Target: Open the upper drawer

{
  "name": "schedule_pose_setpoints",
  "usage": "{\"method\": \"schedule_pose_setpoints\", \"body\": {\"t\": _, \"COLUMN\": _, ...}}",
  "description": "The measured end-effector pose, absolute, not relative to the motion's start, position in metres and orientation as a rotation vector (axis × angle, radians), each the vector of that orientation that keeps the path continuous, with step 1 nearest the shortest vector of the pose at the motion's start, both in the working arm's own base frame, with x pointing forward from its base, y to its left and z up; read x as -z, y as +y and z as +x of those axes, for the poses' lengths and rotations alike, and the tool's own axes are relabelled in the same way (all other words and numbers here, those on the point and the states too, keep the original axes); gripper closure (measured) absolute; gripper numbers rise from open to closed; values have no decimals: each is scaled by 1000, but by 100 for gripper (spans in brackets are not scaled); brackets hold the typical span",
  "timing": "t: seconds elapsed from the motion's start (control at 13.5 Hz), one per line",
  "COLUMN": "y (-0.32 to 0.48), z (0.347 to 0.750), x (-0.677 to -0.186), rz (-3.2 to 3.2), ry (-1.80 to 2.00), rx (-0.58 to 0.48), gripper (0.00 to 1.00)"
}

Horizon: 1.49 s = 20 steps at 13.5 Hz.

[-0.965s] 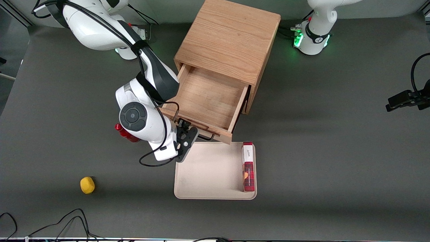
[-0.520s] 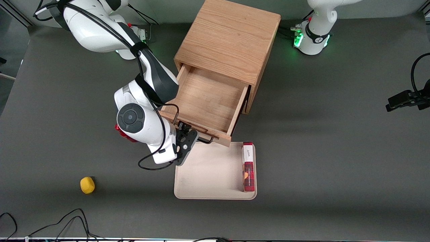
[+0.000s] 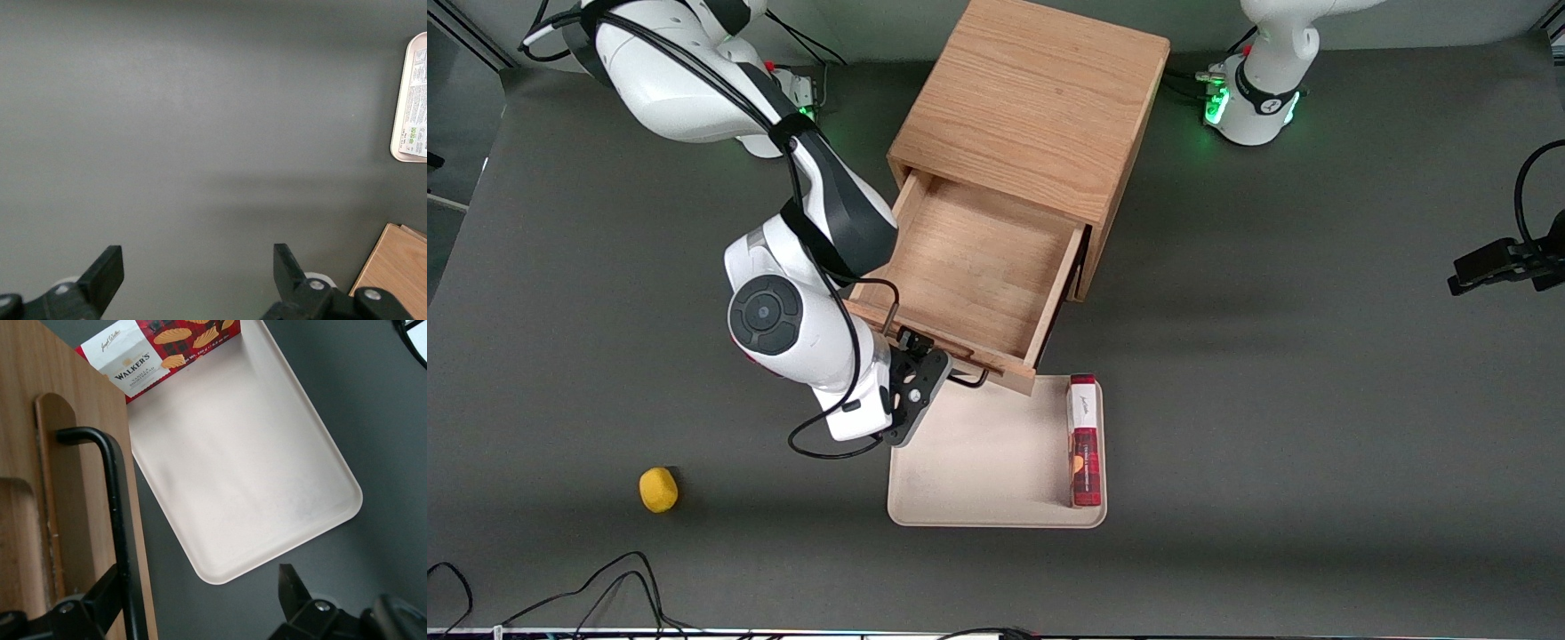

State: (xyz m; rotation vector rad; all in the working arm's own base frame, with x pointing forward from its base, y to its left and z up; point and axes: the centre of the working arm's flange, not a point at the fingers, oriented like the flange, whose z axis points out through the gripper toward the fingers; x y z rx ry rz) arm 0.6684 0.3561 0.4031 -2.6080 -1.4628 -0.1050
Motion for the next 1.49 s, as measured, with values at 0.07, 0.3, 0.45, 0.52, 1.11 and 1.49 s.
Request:
{"method": "schedule_pose_setpoints", "body": {"t": 0.07, "y": 354, "z": 670, "x": -404, "rz": -2611, "ry": -1459, "rx": 109, "gripper": 0}}
{"method": "schedule_pose_setpoints", "body": {"t": 0.3, "y": 348, "z": 674, "x": -408, "rz": -2619, "ry": -1447, "rx": 117, "gripper": 0}}
{"method": "schedule_pose_setpoints", "body": {"t": 0.45, "y": 348, "z": 674, "x": -409, "rz": -2619, "ry": -1447, "rx": 115, "gripper": 0}}
{"method": "schedule_pose_setpoints", "body": {"t": 0.52, "y": 346, "z": 675, "x": -411, "rz": -2620, "ry": -1445, "rx": 108, "gripper": 0}}
{"method": "schedule_pose_setpoints", "body": {"t": 1.11, "y": 317, "z": 668, "x": -478, "rz": -2681, "ry": -1346, "rx": 42, "gripper": 0}}
{"method": "schedule_pose_setpoints", "body": {"t": 1.49, "y": 281, "z": 632, "x": -525, "rz": -2816, "ry": -1111, "rx": -86, "gripper": 0}}
